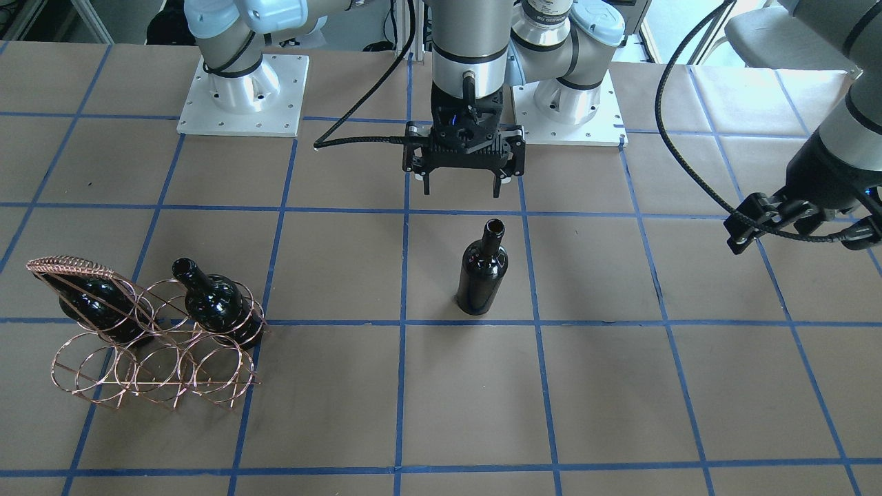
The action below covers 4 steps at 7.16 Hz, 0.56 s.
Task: Place wine into wine basket
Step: 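Lower the right gripper over the bottle neck and close on it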
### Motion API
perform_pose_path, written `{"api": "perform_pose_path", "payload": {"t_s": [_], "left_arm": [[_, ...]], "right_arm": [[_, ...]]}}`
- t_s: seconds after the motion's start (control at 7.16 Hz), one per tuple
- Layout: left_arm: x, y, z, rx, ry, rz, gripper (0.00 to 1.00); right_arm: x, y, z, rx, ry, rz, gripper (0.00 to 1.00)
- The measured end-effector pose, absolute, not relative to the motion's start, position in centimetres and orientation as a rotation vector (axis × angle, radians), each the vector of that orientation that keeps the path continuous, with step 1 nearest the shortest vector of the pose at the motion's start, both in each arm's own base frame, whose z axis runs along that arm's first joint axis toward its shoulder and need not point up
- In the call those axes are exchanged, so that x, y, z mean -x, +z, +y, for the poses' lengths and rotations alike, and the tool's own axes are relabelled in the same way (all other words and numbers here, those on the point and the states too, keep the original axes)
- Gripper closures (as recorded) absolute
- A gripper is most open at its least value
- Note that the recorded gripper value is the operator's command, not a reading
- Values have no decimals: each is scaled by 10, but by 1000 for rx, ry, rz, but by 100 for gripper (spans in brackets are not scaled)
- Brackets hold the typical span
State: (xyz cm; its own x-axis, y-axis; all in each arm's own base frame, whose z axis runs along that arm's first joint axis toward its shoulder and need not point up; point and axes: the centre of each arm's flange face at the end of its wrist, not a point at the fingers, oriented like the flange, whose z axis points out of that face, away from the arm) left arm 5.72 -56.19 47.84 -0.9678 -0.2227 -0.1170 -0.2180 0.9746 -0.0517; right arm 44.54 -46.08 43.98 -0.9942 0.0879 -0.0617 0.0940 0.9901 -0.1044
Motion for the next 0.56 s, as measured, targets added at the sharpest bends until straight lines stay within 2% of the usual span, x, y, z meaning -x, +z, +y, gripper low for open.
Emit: {"api": "perform_pose_path", "payload": {"t_s": [0.56], "left_arm": [[-61, 477, -561, 339, -48, 2998, 0]], "right_arm": [[-465, 406, -476, -231, -149, 3078, 0]]}}
